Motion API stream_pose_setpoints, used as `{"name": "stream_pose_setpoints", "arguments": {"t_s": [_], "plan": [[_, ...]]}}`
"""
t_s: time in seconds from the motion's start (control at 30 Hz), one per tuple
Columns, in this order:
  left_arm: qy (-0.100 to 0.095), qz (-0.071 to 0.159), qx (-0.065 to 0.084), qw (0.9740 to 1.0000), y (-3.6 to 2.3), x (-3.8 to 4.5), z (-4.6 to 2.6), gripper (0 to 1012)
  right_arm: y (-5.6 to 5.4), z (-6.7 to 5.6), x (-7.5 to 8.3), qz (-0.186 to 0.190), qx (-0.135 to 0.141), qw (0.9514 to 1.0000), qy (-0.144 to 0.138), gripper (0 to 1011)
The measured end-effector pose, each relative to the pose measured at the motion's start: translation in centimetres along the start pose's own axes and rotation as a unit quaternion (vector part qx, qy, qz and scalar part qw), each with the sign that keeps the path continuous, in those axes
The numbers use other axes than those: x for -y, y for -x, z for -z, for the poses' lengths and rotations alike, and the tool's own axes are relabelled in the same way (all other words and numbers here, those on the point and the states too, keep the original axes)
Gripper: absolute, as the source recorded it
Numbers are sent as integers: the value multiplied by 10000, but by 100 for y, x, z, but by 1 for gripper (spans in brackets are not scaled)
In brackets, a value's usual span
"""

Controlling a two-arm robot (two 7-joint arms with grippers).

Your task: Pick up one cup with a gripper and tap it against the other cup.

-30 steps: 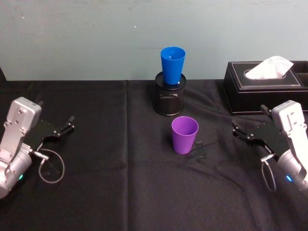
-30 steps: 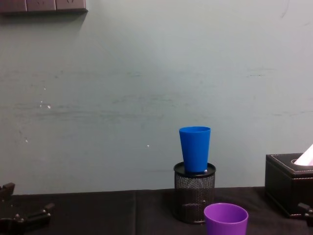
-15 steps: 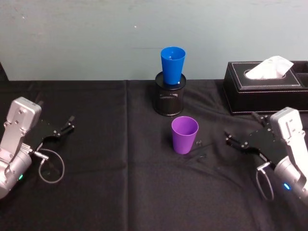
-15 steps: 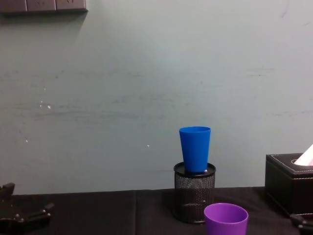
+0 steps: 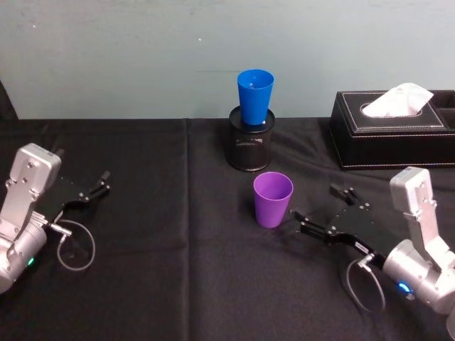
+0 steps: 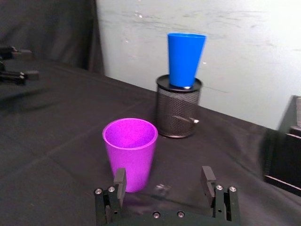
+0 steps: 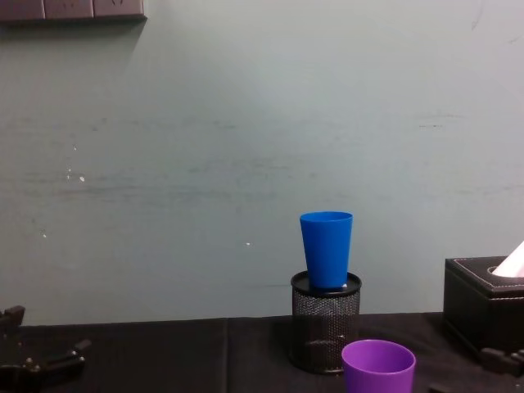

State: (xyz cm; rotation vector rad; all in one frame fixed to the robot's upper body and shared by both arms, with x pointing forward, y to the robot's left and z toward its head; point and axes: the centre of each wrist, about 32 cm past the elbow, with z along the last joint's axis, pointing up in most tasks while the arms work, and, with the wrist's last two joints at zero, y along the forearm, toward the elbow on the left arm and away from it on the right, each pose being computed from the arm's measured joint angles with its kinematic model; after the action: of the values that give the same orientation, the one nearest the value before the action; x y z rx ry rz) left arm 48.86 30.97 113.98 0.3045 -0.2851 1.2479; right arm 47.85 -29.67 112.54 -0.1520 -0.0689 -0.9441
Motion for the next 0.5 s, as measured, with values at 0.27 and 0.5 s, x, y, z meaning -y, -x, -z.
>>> {"name": "stream_pose_setpoints", "arguments": {"t_s": [0.27,0.5], "plan": [[0,0,0,10000,0,0,0,1000,66,14,-216,-298,-222,9993,-61,1003],[0,0,0,10000,0,0,0,1000,120,24,-406,-440,-243,9987,-42,1003]]}}
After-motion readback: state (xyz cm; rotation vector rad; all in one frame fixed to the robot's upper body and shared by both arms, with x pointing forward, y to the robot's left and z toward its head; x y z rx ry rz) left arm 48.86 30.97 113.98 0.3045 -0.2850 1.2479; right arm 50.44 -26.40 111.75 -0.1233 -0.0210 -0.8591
